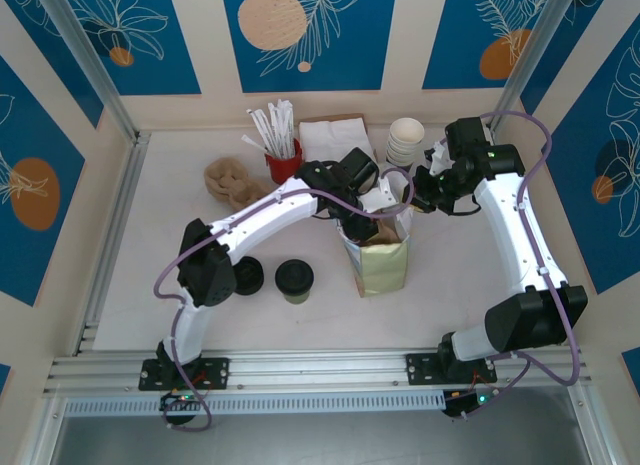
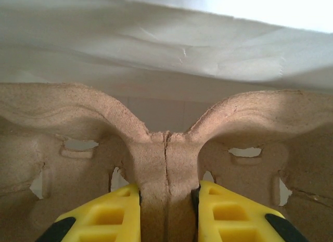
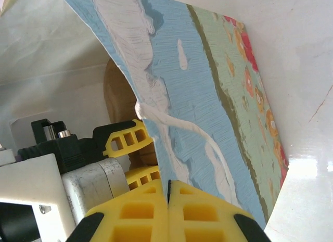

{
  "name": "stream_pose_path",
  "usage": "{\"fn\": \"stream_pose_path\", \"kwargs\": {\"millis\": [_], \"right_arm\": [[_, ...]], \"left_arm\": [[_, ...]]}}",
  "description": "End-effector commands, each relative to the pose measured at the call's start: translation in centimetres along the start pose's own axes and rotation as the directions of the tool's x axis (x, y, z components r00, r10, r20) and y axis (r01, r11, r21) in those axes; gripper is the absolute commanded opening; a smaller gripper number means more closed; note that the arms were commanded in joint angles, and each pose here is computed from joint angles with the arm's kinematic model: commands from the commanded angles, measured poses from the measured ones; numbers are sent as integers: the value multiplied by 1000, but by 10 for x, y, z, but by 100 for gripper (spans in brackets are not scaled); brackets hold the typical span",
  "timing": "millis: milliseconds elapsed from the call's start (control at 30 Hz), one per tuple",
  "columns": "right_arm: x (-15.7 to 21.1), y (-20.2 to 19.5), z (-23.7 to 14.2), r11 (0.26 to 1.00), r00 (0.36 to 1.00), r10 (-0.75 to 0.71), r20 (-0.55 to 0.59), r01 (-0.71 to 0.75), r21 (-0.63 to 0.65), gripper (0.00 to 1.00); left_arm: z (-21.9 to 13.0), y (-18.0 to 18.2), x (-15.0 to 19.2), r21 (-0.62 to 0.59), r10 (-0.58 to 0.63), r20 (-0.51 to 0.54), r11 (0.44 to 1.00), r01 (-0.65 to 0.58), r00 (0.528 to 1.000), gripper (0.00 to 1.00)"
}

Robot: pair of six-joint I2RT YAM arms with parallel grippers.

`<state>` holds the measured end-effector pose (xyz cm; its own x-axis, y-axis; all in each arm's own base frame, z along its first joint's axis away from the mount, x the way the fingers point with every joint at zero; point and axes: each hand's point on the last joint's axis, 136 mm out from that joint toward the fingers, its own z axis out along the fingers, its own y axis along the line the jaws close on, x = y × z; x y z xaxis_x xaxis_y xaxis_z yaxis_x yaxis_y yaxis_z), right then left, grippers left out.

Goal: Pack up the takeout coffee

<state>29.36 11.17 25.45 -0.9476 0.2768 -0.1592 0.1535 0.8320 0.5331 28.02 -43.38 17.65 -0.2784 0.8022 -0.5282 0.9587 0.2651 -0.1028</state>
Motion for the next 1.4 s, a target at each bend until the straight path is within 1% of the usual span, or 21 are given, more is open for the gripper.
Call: {"fn": "stream_pose_path", "kwargs": {"millis": [0,233,367,533,633,767,1133,1300,1367], "right_arm": [[4,14,-12,999,999,-35,20,36,-35,0],[13,1,-12,999,999,-39,0,39,17,0],[15,-2,-12,1000,1000,-20,-3,20,17,0],[15,-6,-12,1000,1000,15,0,-15,1,0],[13,-8,-12,999,999,39,2,-39,-11,0],[11,-10,-12,998,998,59,7,-59,-23,0],[11,-18,-15,993,993,114,15,-114,-44,0],[10,-22,-17,993,993,116,19,-116,-38,0],[10,-22,-17,992,993,117,18,-117,-37,0]], "left_arm": [[32,-22,19,64,34,-81,998,-28,996,21],[35,-26,4,90,29,2,995,-29,1000,20],[36,-28,-2,101,37,39,994,-40,999,21],[33,-33,-11,128,52,86,990,-63,995,22],[33,-33,-13,129,59,95,989,-71,994,22],[34,-34,-16,141,57,109,987,-72,992,22],[32,-32,-28,149,47,197,986,-77,979,22],[42,-29,-21,148,46,161,986,-71,986,23],[44,-27,-20,144,45,153,987,-67,987,29]]}}
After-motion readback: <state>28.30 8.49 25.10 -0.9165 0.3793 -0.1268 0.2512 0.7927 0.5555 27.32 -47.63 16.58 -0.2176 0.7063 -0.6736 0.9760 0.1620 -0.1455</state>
